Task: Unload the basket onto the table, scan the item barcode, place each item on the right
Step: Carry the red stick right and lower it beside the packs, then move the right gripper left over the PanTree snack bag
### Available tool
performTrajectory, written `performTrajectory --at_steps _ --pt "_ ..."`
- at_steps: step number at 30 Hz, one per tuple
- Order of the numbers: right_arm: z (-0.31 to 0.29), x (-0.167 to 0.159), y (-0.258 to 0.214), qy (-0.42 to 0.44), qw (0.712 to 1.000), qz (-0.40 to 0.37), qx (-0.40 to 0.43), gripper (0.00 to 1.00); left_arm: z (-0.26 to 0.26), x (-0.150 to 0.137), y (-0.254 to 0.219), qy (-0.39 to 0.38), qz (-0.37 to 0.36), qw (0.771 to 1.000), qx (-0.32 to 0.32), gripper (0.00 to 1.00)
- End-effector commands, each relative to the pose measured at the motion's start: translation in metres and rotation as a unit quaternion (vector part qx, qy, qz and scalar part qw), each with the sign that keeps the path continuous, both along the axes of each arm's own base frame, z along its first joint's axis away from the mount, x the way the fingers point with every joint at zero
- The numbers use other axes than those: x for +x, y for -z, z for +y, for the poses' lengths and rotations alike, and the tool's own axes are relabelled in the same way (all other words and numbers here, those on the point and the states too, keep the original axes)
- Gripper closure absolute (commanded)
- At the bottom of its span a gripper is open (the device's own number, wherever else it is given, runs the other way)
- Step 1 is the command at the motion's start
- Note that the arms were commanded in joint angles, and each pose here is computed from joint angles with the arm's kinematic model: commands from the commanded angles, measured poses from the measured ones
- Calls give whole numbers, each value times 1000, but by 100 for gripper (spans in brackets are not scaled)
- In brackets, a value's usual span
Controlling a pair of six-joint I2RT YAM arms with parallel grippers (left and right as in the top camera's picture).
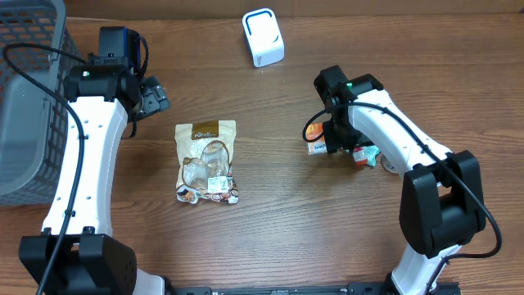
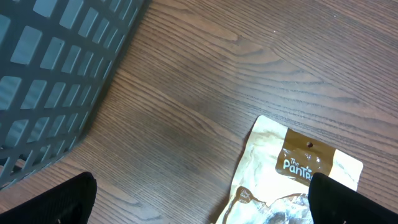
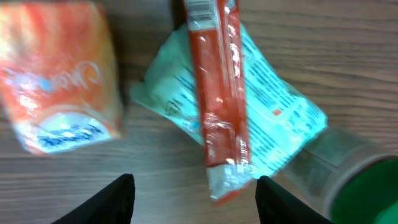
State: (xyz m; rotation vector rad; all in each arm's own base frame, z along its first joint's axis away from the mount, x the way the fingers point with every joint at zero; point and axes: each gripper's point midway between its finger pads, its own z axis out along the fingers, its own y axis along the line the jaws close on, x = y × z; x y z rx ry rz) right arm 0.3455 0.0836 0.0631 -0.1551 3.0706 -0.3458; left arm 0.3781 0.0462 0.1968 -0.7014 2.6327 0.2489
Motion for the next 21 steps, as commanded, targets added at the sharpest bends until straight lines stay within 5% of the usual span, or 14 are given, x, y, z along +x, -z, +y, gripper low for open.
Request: performTrajectory --at_steps 1,10,21 --pt "28 -2 3 23 996 8 86 37 -1 1 -7 -1 -11 1000 -2 0" --pt "131 0 -13 29 948 22 317 37 -1 1 -7 -1 -11 1000 -2 0" --pt "202 1 -18 59 948 -56 309 33 -1 1 -7 -1 -11 1000 -2 0"
